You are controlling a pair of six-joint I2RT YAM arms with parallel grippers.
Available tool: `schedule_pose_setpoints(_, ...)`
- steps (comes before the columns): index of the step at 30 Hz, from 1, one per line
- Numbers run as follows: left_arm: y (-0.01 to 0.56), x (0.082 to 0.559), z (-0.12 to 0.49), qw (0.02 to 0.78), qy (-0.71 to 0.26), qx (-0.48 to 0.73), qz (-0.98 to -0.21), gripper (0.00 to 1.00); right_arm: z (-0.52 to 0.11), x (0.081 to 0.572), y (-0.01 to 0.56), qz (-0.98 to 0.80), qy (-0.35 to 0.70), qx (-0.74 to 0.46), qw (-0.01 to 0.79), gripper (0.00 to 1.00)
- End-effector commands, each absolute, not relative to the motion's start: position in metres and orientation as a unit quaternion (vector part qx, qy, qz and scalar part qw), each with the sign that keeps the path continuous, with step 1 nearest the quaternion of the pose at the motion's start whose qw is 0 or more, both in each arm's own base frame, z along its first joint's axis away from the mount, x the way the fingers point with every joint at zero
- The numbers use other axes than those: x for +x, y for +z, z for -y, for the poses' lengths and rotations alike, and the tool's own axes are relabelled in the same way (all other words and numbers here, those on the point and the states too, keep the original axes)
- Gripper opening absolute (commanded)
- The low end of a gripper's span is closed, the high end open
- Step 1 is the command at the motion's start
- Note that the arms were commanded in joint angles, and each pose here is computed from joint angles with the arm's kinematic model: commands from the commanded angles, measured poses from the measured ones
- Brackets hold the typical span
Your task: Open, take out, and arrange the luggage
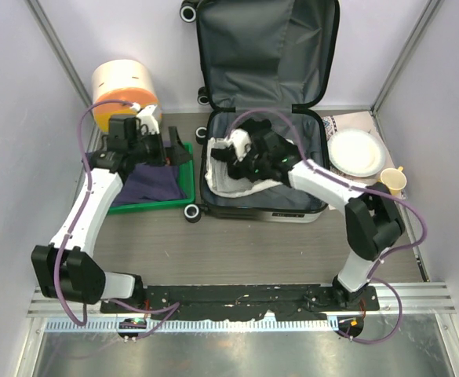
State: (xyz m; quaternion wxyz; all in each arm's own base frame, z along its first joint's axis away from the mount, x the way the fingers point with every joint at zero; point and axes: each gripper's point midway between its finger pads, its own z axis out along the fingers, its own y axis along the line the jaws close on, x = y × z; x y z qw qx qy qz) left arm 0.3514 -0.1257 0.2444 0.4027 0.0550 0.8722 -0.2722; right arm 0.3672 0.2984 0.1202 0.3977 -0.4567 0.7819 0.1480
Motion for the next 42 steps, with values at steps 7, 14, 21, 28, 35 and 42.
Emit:
schedule_pose_setpoints(7, 0.284, 0.405, 0.222, 0.415, -0.388, -0.064, -0.820, 1.00, -0.258, 0.390, 0.262, -0.736, 0.223, -0.363, 0.526, 0.01)
schedule_pose_setpoints(14, 0.283, 0.420, 0.281, 0.388, -0.433, -0.124, -0.804, 0.99, -0.256, 0.385, 0.261, -0.737, 0.229, -0.362, 0.523, 0.01)
schedule_pose_setpoints(21, 0.226, 0.417, 0.303, 0.282, -0.452, -0.218, -0.818, 0.99, -0.253, 0.375, 0.263, -0.728, 0.231, -0.371, 0.528, 0.01)
schedule_pose_setpoints(28, 0.205, 0.404, 0.301, 0.218, -0.430, -0.264, -0.836, 0.99, -0.250, 0.368, 0.258, -0.724, 0.228, -0.383, 0.527, 0.01)
schedule_pose_setpoints(35, 0.181, 0.386, 0.277, 0.158, -0.391, -0.305, -0.854, 0.99, -0.247, 0.362, 0.259, -0.714, 0.220, -0.398, 0.533, 0.01)
schedule_pose_setpoints(42, 0.179, 0.394, 0.291, 0.158, -0.412, -0.318, -0.839, 1.00, -0.251, 0.356, 0.267, -0.704, 0.235, -0.402, 0.536, 0.01)
